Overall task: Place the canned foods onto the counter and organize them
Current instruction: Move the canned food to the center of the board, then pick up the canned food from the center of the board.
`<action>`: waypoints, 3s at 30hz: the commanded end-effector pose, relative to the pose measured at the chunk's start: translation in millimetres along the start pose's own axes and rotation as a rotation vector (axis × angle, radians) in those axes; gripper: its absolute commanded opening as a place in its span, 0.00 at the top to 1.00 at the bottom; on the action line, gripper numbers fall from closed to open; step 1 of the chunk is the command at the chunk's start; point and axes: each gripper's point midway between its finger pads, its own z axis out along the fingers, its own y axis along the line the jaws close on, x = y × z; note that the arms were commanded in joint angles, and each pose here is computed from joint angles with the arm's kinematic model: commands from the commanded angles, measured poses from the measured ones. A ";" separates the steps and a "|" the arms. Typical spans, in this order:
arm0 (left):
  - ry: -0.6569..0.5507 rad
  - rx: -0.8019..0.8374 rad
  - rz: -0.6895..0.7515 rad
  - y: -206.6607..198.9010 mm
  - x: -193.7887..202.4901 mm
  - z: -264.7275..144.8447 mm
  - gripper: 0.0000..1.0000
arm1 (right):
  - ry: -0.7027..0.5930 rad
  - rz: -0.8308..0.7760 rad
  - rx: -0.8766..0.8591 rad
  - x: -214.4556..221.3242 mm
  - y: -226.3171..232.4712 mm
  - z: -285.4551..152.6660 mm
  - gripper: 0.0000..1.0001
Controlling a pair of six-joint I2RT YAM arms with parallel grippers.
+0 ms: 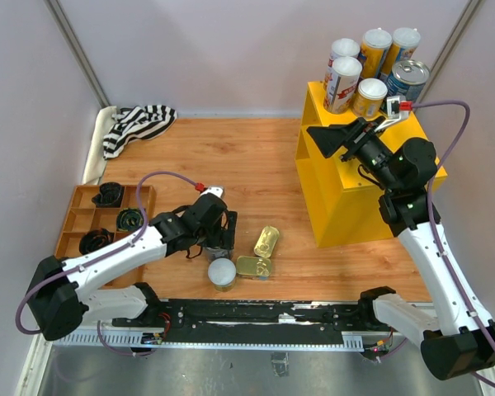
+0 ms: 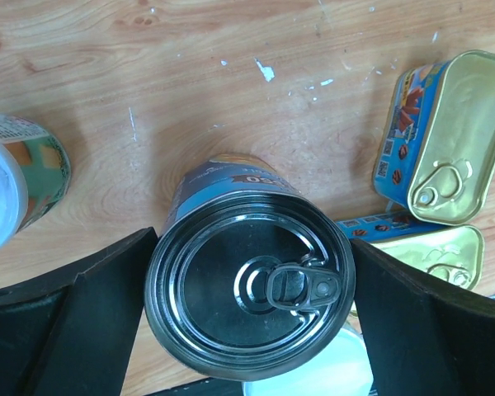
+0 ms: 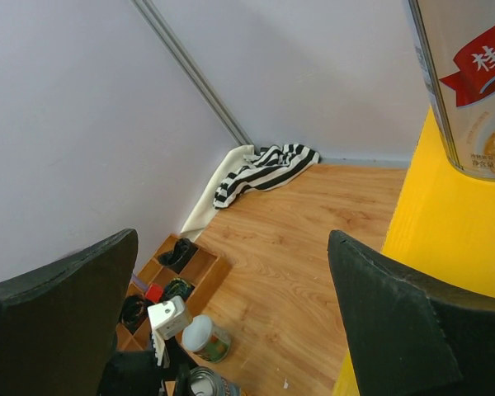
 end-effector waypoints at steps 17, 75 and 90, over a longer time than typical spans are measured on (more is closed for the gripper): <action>-0.050 -0.116 0.137 -7.0 -34.5 28.1 0.61 | -0.051 -0.093 0.068 -16.0 -6.1 -7.9 0.02; -0.600 0.136 -0.225 59.4 -194.7 -75.0 0.00 | 0.272 -0.467 -0.142 127.6 96.2 58.1 0.01; -0.594 0.129 -0.271 80.3 -180.6 -70.9 0.00 | 0.691 -0.416 -0.026 285.3 28.6 49.6 0.02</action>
